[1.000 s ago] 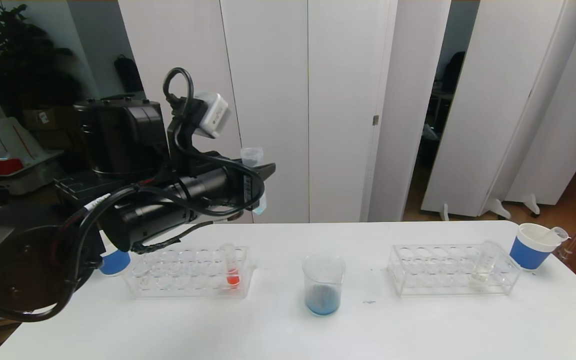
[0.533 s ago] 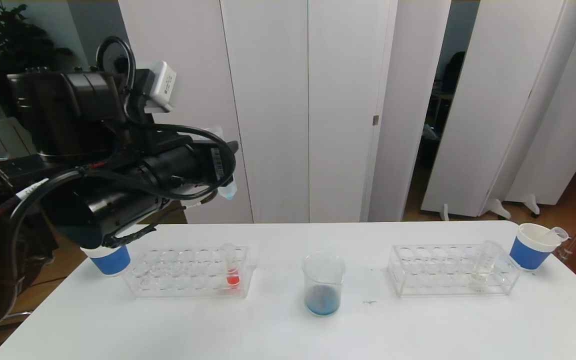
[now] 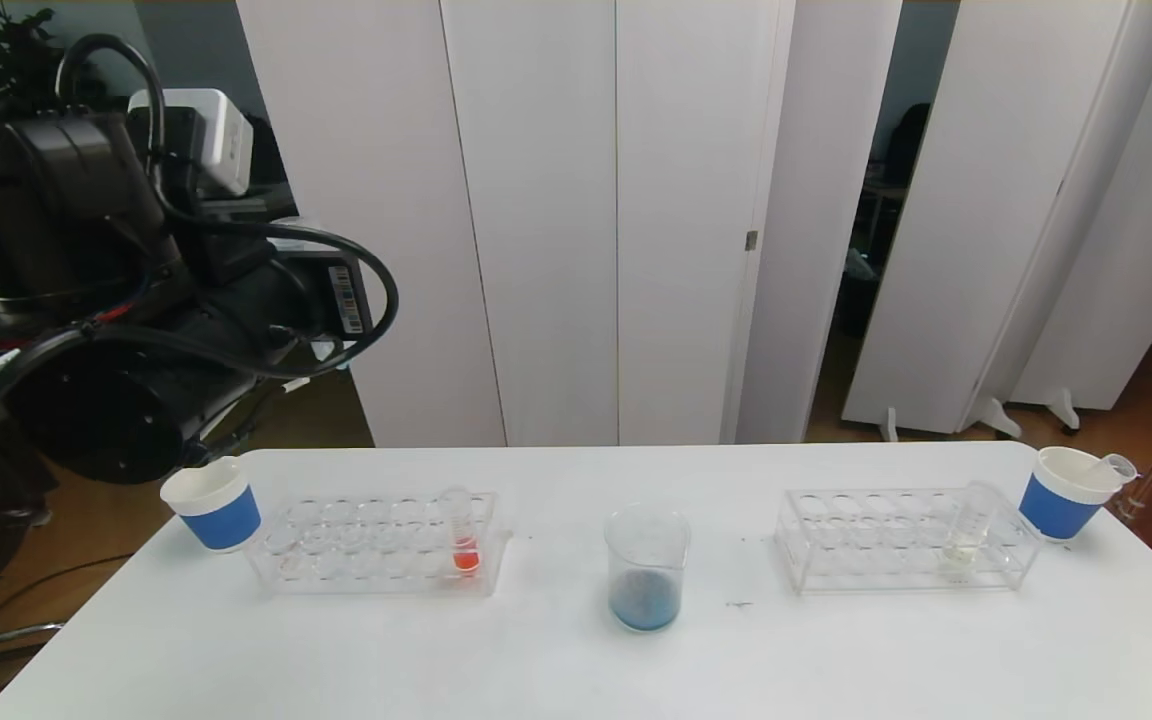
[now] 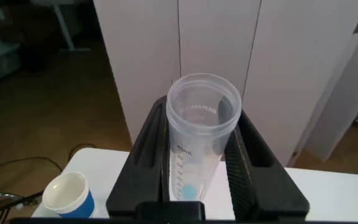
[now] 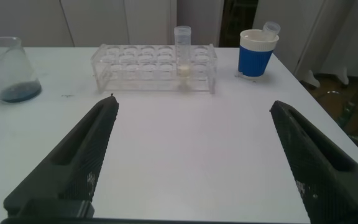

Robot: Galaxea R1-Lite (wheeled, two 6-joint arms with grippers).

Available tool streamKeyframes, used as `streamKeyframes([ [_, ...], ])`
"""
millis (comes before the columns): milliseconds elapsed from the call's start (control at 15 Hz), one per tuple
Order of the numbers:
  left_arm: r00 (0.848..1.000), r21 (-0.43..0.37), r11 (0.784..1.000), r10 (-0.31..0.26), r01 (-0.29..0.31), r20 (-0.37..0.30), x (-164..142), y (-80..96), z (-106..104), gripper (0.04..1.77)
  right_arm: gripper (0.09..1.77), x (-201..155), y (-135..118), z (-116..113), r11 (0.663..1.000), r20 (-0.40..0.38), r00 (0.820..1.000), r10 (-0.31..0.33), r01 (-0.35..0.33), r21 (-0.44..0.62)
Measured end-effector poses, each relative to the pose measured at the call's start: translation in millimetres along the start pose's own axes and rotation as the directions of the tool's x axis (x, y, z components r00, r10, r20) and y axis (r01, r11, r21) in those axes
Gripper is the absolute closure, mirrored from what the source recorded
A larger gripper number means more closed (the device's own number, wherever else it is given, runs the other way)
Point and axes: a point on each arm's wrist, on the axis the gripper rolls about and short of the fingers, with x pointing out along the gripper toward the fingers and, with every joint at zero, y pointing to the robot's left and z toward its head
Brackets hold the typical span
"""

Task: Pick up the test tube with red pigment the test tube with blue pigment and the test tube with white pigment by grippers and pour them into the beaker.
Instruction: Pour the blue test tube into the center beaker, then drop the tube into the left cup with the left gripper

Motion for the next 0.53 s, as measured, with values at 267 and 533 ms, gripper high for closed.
streamKeyframes([
  [267,0.987,0.026,0.989,0.145,-0.147,0.077,16,35.5,1,1.22,0.11,0,0,0,1.0,0.0,1.0,0.0,0.0,0.0],
  [533,0.942,0.056,0.945,0.312,-0.321,0.126,36,83.6,-1,1.22,0.11,0,0,0,1.0,0.0,1.0,0.0,0.0,0.0],
])
